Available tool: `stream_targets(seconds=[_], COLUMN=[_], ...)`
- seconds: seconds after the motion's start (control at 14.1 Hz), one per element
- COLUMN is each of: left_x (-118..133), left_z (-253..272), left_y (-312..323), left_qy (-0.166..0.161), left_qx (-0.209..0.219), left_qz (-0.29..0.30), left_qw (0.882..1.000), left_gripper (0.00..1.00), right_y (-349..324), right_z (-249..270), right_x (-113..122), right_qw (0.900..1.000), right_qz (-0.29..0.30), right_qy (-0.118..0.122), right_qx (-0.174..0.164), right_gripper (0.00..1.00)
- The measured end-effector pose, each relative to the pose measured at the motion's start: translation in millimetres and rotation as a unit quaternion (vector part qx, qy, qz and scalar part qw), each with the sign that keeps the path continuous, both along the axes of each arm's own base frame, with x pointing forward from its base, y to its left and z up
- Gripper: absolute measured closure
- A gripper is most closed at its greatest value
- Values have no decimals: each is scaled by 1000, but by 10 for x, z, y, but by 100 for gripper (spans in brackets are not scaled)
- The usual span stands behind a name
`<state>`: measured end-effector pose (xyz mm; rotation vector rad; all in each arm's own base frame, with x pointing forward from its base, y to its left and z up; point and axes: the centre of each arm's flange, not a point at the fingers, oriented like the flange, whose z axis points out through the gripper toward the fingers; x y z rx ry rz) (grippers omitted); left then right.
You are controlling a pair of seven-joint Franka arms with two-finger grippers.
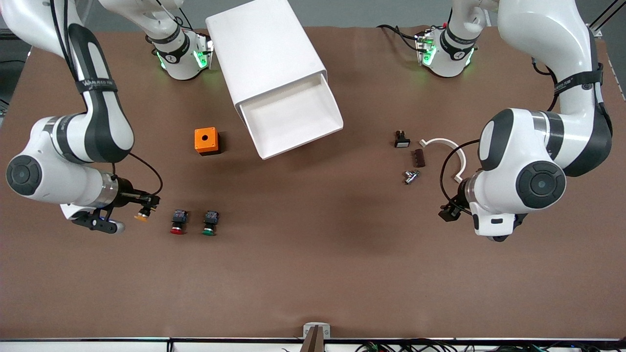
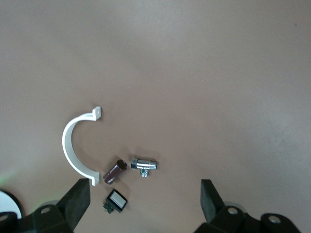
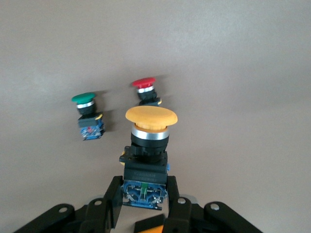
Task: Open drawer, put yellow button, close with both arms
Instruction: 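Carry the yellow button with the right gripper into the open drawer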
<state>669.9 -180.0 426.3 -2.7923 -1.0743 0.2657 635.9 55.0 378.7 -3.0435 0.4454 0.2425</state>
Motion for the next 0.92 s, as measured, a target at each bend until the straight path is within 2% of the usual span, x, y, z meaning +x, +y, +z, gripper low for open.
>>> stream_targets(seconds=[0.14, 0.28, 0.5, 0.71, 0.92], left_x=[28, 1, -214, -276, -281], left_z=[24, 204, 582, 719, 700], left_y=[131, 290, 540, 674, 668], left_qy=[1, 4, 42, 49, 52], left_qx=[-3, -8, -19, 1, 0], left_qz=[-46, -85, -126, -145, -156], left_qw=[999, 996, 991, 988, 986], left_gripper=[0, 0, 0, 0, 0], right_y=[249, 582, 1190, 1847, 2422], right_z=[295, 554, 750, 773, 854], right_x=[-113, -267, -488, -721, -973], right_qw=[999, 997, 990, 978, 960], right_qz=[-28, -66, -126, -196, -273], right_qy=[-1, 2, 0, 1, 16], right_qx=[-31, -47, -62, -72, -52], right_gripper=[59, 59, 59, 59, 59])
